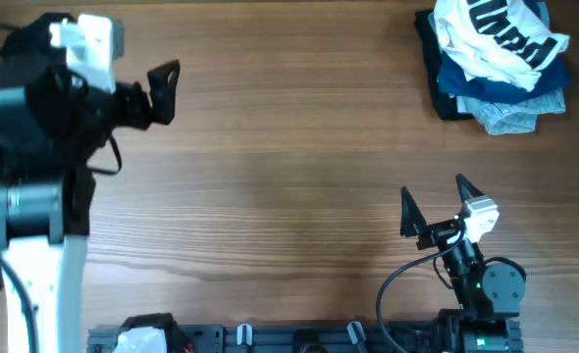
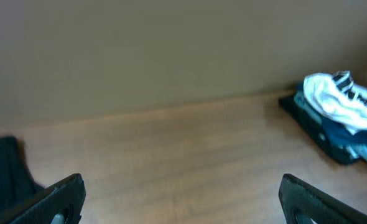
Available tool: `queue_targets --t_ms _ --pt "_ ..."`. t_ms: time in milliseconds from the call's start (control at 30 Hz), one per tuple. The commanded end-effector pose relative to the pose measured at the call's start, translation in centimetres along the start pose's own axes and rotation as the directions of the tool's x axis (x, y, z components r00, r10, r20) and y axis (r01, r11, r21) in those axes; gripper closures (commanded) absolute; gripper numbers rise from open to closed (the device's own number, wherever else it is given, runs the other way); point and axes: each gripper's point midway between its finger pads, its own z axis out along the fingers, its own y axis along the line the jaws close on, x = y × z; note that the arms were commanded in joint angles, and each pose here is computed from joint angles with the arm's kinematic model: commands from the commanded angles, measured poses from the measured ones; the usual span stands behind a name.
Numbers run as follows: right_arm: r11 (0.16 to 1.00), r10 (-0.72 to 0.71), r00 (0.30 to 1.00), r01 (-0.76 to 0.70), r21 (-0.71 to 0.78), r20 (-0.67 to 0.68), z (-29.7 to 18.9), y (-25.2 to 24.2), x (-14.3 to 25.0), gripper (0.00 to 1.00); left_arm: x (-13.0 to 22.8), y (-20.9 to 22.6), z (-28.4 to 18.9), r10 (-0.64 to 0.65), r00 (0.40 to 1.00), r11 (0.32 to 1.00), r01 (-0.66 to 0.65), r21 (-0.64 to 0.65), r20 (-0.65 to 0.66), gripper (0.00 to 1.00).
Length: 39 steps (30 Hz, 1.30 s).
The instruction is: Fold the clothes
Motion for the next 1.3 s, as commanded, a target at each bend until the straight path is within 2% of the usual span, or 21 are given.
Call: queue_targets --t_ms 0,233,367,600,800,1000,1267 --pt "1.0 -0.007 1.0 0.007 -0.008 0.017 -0.1 0.2 -0.3 0.0 2.1 -0.7 -2.0 0.046 0.997 0.999 -0.045 -0.017 0.068 0.0" --pt "1.0 -0.007 1.0 0.007 -0.008 0.017 -0.1 0.2 -0.3 0.0 6.2 -1.8 -4.7 0.091 0.966 0.996 -0.083 -0.041 0.244 0.0" --pt "1.0 -0.007 1.0 0.007 -0.008 0.017 -0.1 0.2 -0.3 0.0 9.2 -1.4 -5.5 0.044 0.949 0.997 -0.02 -0.08 0.313 0.0" --pt "1.0 -0.007 1.0 0.007 -0.008 0.017 -0.1 0.2 -0.3 0.0 12.5 -2.3 -6.5 0.089 0.89 0.992 -0.042 -0.115 0.446 0.0" --pt "1.0 -0.008 1.0 0.008 -0.008 0.017 -0.1 0.2 -0.3 0.0 14.8 -2.5 -6.9 0.1 0.868 0.992 -0.047 -0.118 0.487 0.0" --pt "1.0 -0.007 1.0 0.007 -0.008 0.017 -0.1 0.2 -0.3 0.0 16.5 -2.3 -6.6 0.049 0.86 0.995 0.001 -0.098 0.508 0.0" --pt "1.0 -0.007 1.0 0.007 -0.008 0.017 -0.1 0.2 -0.3 0.0 17.6 -1.8 -6.2 0.018 0.852 0.994 0.04 -0.099 0.523 0.0"
